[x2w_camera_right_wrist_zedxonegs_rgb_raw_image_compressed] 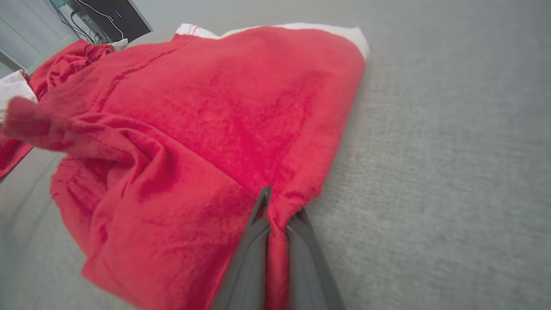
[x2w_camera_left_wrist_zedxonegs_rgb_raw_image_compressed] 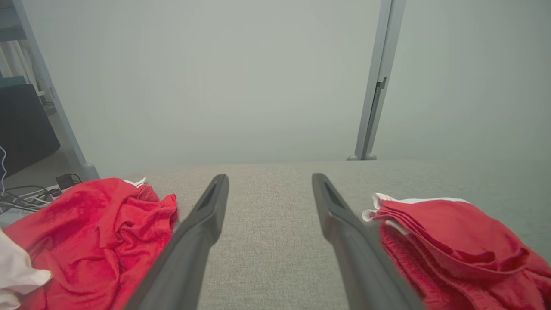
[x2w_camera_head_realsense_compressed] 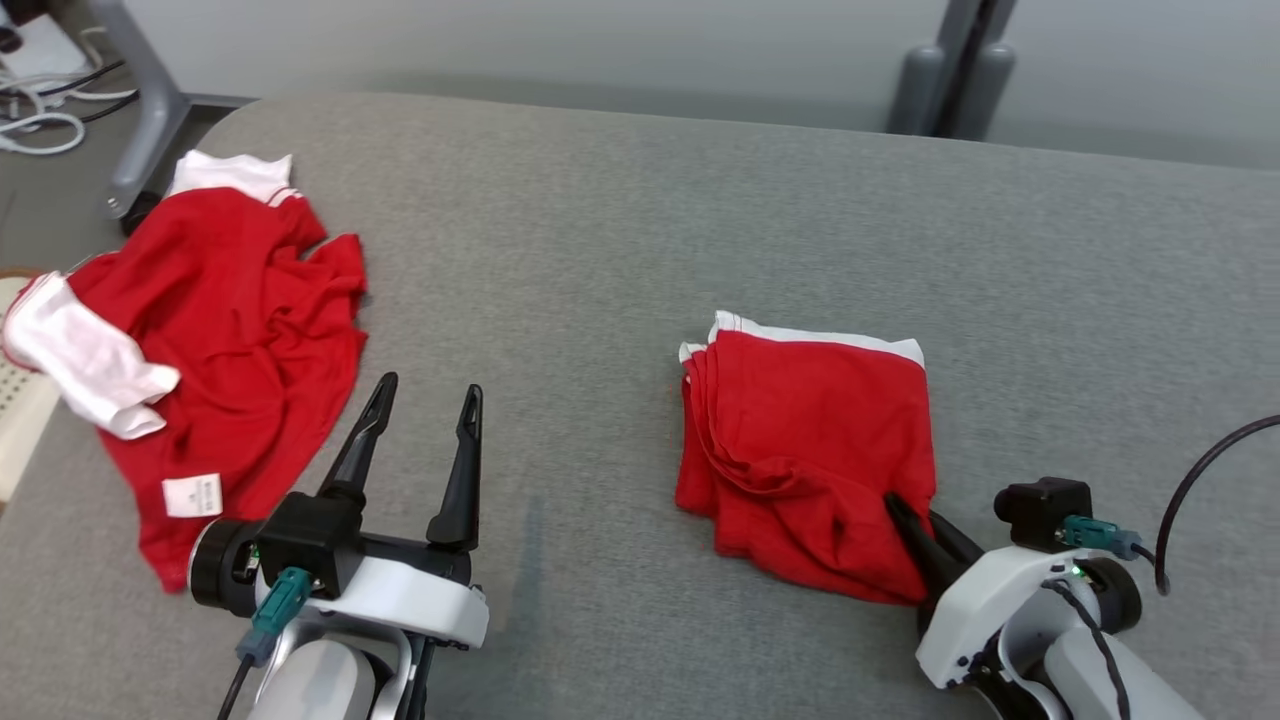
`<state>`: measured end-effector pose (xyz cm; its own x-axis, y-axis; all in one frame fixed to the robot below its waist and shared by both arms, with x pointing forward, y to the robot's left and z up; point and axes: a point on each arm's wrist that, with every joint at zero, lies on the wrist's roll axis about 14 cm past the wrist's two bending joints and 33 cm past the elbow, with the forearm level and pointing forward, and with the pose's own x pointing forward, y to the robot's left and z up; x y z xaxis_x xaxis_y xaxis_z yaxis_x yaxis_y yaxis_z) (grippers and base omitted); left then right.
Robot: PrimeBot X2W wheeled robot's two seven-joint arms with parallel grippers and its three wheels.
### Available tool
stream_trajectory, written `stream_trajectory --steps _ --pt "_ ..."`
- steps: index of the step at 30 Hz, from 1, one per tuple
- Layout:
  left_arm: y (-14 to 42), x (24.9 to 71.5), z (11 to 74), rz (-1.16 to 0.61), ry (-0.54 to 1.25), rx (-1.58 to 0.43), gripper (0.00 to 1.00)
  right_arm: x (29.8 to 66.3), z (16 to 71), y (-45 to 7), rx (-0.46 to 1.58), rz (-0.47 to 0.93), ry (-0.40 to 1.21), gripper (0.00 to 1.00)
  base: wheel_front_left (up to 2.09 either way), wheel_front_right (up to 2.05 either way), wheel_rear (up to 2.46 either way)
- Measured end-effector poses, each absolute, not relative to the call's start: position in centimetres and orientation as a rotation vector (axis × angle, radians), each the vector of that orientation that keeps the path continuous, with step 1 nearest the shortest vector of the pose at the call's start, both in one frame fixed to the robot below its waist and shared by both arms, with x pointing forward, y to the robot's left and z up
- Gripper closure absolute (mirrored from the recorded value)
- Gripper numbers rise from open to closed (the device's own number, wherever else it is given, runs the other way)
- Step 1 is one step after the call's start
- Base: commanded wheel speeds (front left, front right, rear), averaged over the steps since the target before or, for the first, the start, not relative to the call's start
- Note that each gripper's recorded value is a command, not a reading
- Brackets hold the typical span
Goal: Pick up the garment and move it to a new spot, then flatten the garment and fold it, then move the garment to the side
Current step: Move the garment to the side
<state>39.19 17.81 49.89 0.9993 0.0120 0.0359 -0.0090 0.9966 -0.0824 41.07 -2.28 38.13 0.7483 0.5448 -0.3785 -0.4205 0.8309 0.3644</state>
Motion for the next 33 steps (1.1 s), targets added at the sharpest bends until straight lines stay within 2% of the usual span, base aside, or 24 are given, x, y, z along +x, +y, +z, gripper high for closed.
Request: stream_trajectory --steps 17,24,33 --pt "8.5 43.2 49.6 -0.257 -0.044 -0.126 0.00 40.7 40.2 -15.4 0.040 0.355 0.423 1.00 0.00 0.00 0.00" --pt "4.5 46.0 48.4 -0.371 -0.036 -0.146 0.00 43.0 40.2 -20.6 -0.089 0.311 0.431 1.00 0.00 0.00 0.00" --pt "1.9 48.9 46.2 -0.447 -0.021 -0.156 0.00 45.1 39.3 -31.7 -0.212 0.124 0.511 1.00 0.00 0.00 0.00"
